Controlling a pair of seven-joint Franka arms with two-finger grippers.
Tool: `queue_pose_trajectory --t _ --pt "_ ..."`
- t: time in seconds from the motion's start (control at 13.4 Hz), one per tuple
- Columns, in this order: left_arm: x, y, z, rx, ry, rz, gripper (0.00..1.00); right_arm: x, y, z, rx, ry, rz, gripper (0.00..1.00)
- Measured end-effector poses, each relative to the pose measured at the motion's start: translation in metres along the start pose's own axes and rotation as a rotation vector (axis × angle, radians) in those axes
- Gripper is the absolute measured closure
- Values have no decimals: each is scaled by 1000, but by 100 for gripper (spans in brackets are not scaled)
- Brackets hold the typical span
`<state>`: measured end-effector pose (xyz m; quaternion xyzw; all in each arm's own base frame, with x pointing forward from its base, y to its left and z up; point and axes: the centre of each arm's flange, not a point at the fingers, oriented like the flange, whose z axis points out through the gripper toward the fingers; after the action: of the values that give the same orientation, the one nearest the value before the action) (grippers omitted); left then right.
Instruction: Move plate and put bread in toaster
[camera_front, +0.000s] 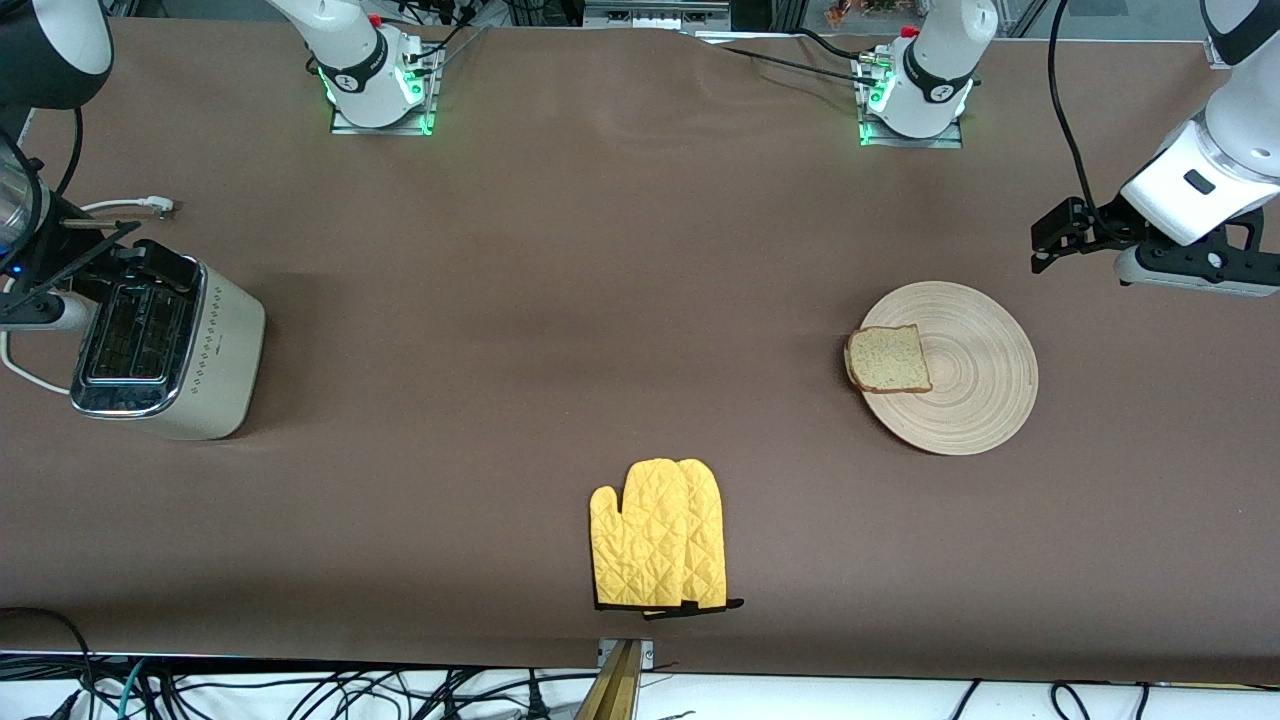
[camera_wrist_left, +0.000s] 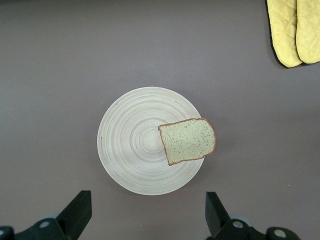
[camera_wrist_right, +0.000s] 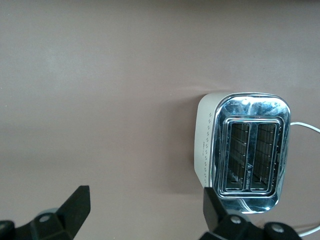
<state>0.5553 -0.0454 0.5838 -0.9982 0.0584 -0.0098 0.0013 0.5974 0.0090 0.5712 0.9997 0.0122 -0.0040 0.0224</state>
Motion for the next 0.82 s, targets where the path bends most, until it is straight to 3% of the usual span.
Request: queue_pose_trajectory --t 0.82 --pt "2 -1 3 -1 -5 9 0 0 0 0 0 -1 0 0"
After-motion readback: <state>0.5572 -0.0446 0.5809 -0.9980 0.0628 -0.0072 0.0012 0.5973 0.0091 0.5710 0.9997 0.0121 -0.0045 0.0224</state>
